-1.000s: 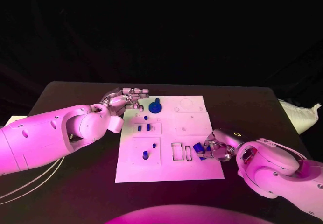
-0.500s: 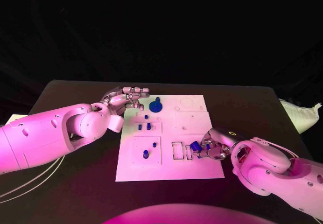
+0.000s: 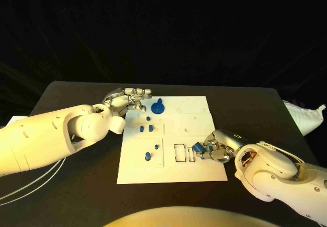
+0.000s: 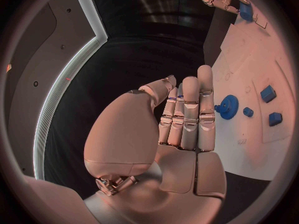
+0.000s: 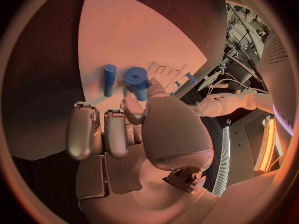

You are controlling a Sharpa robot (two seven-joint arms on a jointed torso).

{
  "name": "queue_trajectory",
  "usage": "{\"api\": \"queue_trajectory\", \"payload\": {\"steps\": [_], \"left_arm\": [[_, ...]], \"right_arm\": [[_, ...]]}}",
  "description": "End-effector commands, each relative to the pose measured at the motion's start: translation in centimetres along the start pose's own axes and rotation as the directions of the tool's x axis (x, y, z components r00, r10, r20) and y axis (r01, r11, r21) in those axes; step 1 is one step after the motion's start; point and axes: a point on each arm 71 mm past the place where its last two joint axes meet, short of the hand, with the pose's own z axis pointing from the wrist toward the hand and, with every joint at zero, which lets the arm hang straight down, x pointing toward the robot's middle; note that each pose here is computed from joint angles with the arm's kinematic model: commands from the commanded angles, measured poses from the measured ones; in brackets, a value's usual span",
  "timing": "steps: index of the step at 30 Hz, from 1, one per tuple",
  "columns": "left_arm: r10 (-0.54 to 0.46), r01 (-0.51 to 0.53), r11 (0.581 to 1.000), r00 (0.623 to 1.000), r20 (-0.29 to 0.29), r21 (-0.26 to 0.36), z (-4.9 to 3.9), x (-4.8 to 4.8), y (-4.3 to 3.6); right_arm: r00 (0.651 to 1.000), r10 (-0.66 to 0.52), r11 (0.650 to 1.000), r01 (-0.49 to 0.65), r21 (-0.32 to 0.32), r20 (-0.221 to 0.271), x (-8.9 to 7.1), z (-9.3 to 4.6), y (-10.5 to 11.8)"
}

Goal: Assemble the parts on the task board

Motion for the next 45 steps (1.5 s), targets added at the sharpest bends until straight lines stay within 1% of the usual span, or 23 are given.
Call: {"api": "queue_trajectory", "payload": {"steps": [1, 4, 8, 15, 18, 26, 34, 45], "left_arm": [[-0.006, 0.006, 1.0, 1.0, -0.023, 0.005, 0.01, 0.27, -0.04], [-0.006, 0.006, 1.0, 1.0, -0.024, 0.005, 0.03, 0.3, -0.03], [-0.007, 0.007, 1.0, 1.0, -0.025, 0.005, 0.06, 0.35, -0.02], [-0.007, 0.007, 1.0, 1.0, -0.028, 0.005, 0.12, 0.48, 0.0], [-0.007, 0.008, 1.0, 1.0, -0.029, 0.005, 0.13, 0.54, 0.01], [-0.008, 0.008, 1.0, 1.0, -0.029, 0.004, 0.13, 0.59, 0.01], [-0.007, 0.007, 1.0, 1.0, -0.029, 0.004, 0.12, 0.6, 0.01], [-0.007, 0.007, 1.0, 1.0, -0.028, 0.003, 0.12, 0.59, 0.02]], "right_arm": [[0.992, 0.126, 0.992, -0.126, 0.006, 0.033, -0.4, -0.4, 0.5], [0.987, 0.159, 0.987, -0.159, 0.004, 0.019, -0.4, -0.6, 0.9], [0.983, 0.18, 0.984, -0.18, 0.005, -0.019, 0.0, -0.6, 1.4], [0.98, 0.17, 0.985, -0.171, 0.002, -0.1, 0.9, -0.2, 2.5], [0.979, 0.166, 0.986, -0.167, -0.002, -0.117, 1.1, 0.1, 2.9], [0.981, 0.138, 0.99, -0.142, -0.017, -0.137, 1.4, 0.7, 3.7], [0.984, 0.119, 0.992, -0.123, -0.023, -0.135, 1.5, 1.1, 3.8], [0.992, 0.078, 0.996, -0.082, -0.036, -0.098, 1.2, 1.3, 3.8]]}}
